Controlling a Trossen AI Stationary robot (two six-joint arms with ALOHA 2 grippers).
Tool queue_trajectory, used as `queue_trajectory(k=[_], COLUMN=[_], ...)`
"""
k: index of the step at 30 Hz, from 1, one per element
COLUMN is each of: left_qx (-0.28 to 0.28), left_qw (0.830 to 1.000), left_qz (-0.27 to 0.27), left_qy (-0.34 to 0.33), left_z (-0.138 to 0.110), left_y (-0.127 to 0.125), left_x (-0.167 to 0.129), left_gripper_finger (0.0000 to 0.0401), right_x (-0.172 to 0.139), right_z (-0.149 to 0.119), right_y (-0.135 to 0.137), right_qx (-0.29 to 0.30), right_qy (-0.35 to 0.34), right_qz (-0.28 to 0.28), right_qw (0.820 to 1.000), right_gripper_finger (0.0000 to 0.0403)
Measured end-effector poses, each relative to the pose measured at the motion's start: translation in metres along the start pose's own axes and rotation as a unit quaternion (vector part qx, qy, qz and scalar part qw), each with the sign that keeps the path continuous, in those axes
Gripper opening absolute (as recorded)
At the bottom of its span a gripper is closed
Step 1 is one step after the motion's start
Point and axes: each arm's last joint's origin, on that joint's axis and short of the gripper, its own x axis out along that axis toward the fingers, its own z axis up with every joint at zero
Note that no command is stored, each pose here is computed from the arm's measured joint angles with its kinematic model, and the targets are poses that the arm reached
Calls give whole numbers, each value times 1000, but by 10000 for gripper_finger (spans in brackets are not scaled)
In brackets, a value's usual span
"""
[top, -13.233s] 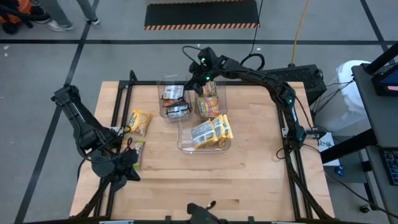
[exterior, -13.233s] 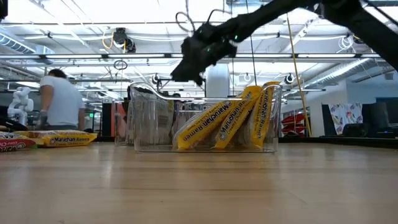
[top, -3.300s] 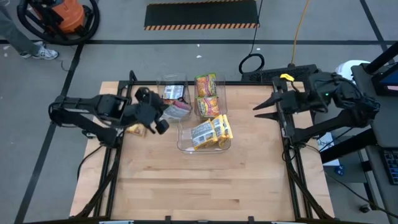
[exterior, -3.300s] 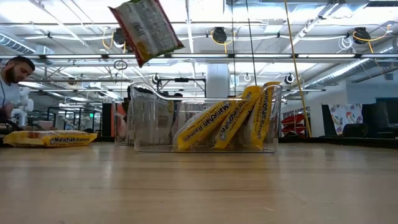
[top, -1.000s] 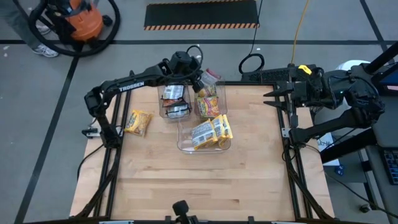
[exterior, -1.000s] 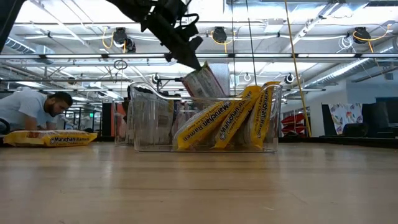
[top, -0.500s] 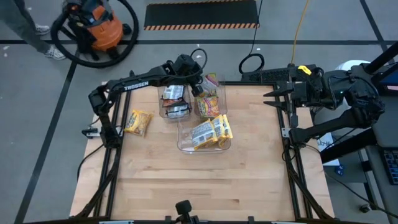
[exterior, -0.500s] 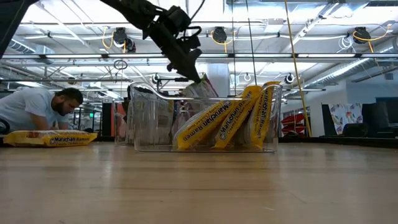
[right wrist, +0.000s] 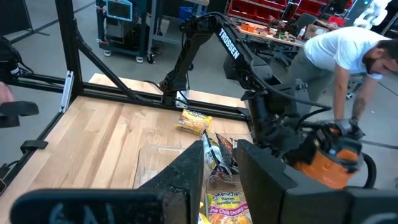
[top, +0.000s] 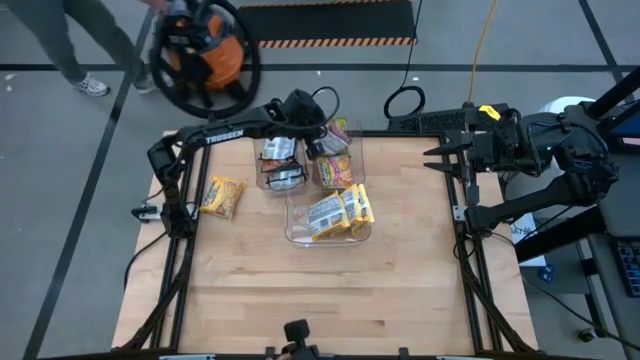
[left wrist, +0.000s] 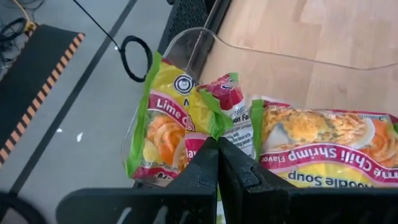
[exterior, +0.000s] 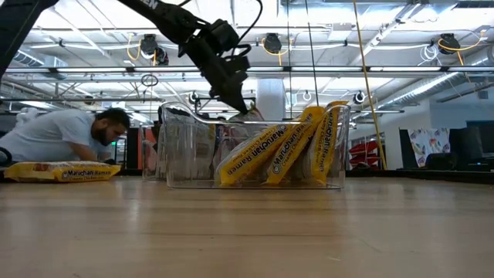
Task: Sort Maruchan noodles
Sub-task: Put the green noodle pack into the top right transparent bin
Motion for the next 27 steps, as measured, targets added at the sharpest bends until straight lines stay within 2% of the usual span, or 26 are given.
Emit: queue_trajectory(k=[6,13,27], left_qx=[-10,-8,-15], left_qw=[1000,1000,998], left_qz=[-15,-12,-45], left_qy=[-3,-19,-30], left_z=[-2,1,2], left_y=[7,8,6], left_x=[0,0,-1], left_gripper_finger=[0,0,0], right_x=[0,0,0], right_z=[0,0,0], right_y=[0,0,0], right_qx=[-15,-16,-16], right_qy=[0,0,0], right_qz=[0,0,0], right_qw=[1000,1000,1000], right_gripper_finger=[93,93,93])
